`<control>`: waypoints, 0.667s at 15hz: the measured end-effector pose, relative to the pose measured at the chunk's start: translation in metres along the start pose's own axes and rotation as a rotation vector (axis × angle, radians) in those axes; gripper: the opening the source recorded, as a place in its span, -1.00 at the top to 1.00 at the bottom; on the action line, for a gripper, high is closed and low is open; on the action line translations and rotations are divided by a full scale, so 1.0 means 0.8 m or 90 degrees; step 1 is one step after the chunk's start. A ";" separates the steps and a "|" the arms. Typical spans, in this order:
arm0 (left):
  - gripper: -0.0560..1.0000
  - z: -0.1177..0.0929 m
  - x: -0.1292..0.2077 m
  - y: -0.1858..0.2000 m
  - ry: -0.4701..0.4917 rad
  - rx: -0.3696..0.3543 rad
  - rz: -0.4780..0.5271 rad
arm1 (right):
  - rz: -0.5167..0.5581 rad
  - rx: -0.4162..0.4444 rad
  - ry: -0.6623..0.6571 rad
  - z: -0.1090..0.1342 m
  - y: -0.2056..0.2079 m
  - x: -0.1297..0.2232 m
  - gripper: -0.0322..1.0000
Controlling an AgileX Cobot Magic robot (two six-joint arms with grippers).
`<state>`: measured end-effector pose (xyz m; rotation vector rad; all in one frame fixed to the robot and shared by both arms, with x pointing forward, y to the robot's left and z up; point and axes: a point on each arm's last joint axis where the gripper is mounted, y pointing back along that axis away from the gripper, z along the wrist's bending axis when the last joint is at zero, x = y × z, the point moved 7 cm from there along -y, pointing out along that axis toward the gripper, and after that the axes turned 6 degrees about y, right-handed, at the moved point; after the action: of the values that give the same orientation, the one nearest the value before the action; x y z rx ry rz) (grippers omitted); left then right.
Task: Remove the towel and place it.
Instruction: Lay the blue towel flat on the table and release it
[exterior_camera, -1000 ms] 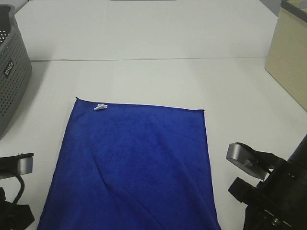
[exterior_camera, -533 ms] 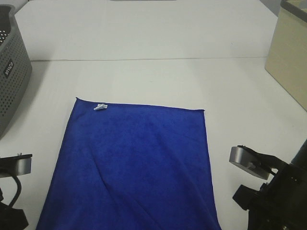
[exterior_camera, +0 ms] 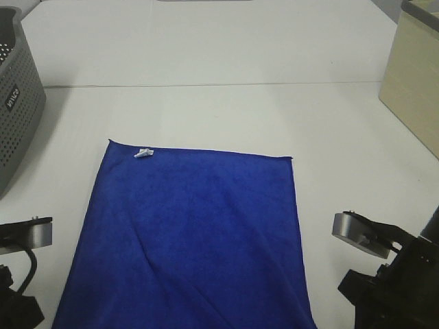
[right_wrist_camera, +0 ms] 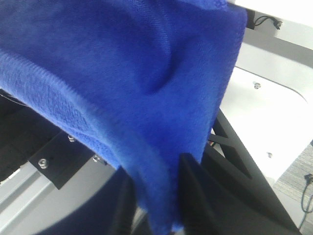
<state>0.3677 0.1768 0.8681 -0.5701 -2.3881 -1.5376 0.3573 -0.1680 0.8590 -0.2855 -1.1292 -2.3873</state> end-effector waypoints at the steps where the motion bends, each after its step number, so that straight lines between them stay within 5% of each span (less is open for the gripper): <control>1: 0.38 -0.002 0.000 0.000 0.001 0.006 -0.001 | -0.001 -0.001 -0.001 0.000 0.000 0.000 0.12; 5: -0.14 -0.009 -0.003 0.000 0.013 0.028 -0.009 | 0.000 -0.001 -0.002 0.000 0.000 -0.001 -0.30; 10: -0.22 -0.011 -0.007 0.004 0.007 0.030 -0.016 | -0.006 0.008 0.021 0.003 0.010 -0.010 -0.33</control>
<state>0.3738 0.1686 0.8720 -0.5214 -2.4255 -1.4857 0.3678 -0.1674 0.8628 -0.2363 -1.1334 -2.3836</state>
